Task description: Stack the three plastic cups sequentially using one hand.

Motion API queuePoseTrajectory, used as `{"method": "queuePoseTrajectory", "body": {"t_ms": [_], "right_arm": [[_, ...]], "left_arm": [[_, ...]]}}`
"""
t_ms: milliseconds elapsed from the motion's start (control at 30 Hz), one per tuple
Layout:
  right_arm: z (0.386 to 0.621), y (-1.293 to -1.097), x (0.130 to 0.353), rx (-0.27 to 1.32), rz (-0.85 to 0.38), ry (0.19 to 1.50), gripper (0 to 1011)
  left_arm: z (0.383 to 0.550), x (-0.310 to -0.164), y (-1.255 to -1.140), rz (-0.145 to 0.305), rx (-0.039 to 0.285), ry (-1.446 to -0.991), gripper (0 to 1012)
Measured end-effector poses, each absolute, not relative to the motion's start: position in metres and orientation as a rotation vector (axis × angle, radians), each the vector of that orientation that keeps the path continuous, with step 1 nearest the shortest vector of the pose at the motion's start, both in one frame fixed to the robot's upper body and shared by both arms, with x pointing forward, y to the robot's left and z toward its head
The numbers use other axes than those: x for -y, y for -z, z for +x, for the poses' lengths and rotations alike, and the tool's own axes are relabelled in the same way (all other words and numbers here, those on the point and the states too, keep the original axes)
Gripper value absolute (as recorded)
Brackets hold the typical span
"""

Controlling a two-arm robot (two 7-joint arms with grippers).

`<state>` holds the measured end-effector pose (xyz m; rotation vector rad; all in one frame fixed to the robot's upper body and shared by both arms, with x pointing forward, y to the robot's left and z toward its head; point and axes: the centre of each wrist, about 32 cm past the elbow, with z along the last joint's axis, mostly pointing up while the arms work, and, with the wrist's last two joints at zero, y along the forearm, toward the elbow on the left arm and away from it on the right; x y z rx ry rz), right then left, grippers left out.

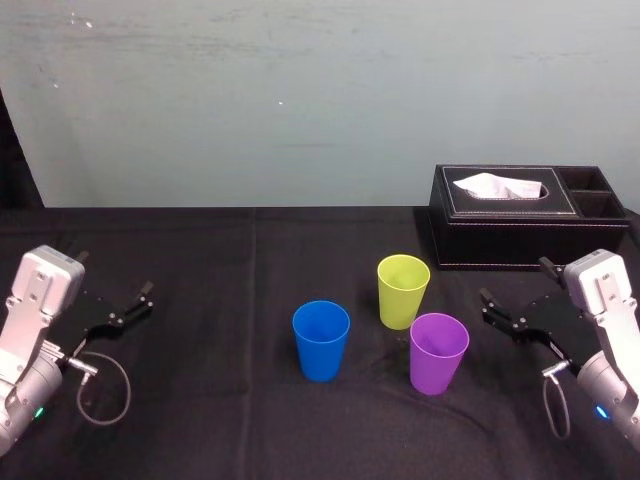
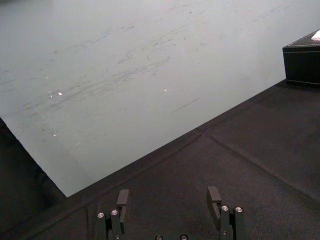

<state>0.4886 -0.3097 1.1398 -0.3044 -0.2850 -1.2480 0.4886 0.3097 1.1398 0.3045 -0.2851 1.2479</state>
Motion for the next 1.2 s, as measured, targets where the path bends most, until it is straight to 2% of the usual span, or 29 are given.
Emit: {"method": "queuePoseTrajectory", "body": {"t_ms": [467,700,900,1200], "right_arm": [[0.488,-1.139,0.309,0.281,-0.298,1.252,1003],[0.481,-1.147,0.307,0.259,-0.249,1.249,1003],[0.463,-1.163,0.311,0.165,-0.213,1.231,1003],[0.431,-1.187,0.32,0.021,-0.258,1.195,1003]], "left_arm": [[0.489,-0.31,-1.14,0.304,0.285,-1.248,1000],[0.489,-0.31,-1.14,0.305,0.285,-1.248,1000],[0.489,-0.31,-1.14,0.304,0.285,-1.248,1000],[0.489,-0.31,-1.14,0.304,0.285,-1.248,1000]]}}
